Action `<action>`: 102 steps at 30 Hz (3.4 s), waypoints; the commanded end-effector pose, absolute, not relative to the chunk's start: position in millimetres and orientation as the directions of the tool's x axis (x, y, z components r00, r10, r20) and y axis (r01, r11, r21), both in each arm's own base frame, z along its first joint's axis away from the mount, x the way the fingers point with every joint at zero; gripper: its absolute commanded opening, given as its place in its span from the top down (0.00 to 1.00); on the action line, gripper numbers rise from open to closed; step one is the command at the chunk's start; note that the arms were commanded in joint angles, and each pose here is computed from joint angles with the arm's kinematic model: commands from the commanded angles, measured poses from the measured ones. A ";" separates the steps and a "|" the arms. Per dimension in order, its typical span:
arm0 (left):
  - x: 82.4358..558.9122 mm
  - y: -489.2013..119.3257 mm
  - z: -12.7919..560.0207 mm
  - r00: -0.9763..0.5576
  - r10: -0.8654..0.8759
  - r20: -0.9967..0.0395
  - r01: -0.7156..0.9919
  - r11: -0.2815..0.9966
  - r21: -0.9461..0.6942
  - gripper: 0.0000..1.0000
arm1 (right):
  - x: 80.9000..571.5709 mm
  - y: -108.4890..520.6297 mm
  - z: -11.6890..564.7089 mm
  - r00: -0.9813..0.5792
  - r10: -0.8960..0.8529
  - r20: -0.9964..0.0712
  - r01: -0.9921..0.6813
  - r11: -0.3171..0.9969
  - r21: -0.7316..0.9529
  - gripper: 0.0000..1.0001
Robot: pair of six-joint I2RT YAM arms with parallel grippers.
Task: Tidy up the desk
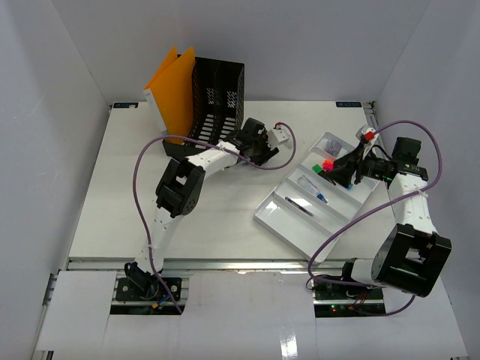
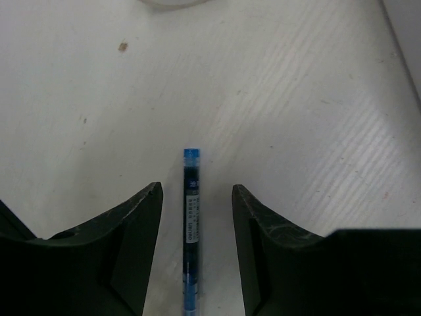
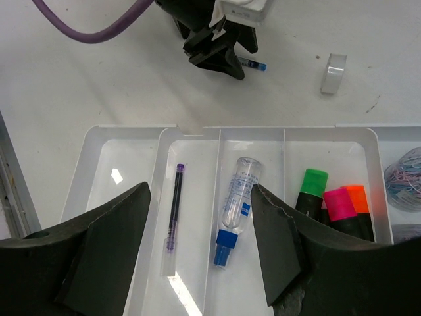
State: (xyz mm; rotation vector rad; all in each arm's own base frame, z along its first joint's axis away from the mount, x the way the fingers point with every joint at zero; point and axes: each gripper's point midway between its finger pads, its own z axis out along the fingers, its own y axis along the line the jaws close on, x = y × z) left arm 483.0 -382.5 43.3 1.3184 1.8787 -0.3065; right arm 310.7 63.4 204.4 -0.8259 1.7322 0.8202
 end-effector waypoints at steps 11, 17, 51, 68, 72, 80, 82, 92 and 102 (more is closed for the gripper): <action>481.6 -357.7 39.5 -0.333 0.634 -0.698 0.841 0.535 0.086 0.58 | 308.6 65.4 207.1 -0.246 -0.137 -0.960 -0.845 0.515 0.143 0.31; 467.8 -357.6 37.0 -0.367 0.615 -0.698 0.852 0.524 0.014 0.59 | 308.5 65.4 206.9 -0.246 -0.138 -0.959 -0.846 0.514 0.143 0.31; 337.0 -388.0 151.9 0.295 0.421 -0.858 0.952 -0.057 0.300 1.00 | 309.2 63.9 205.7 -0.246 -0.144 -0.959 -0.843 0.520 0.138 0.31; 273.8 -504.2 139.0 0.512 0.229 -0.828 0.835 -0.359 0.417 0.96 | 310.4 61.1 204.0 -0.246 -0.151 -0.957 -0.838 0.529 0.132 0.31; 269.0 -514.3 130.9 0.514 0.226 -0.828 0.830 -0.375 0.413 0.93 | 309.9 61.2 203.8 -0.245 -0.151 -0.958 -0.839 0.528 0.132 0.31; 257.0 -517.6 121.0 0.510 0.230 -0.829 0.828 -0.393 0.400 0.63 | 310.7 60.2 202.2 -0.249 -0.153 -0.956 -0.836 0.532 0.132 0.31; 255.3 -517.4 124.0 0.513 0.226 -0.828 0.829 -0.381 0.409 0.51 | 311.3 59.4 201.0 -0.251 -0.155 -0.955 -0.834 0.535 0.133 0.31; 260.2 -502.2 158.2 0.527 0.220 -0.821 0.843 -0.255 0.473 0.40 | 313.5 55.7 194.2 -0.278 -0.149 -0.949 -0.823 0.547 0.155 0.31; 257.8 -411.6 205.3 0.313 0.362 -0.878 0.916 0.128 0.380 0.27 | 328.5 63.7 183.8 -0.310 -0.210 -0.927 -0.812 0.566 0.143 0.29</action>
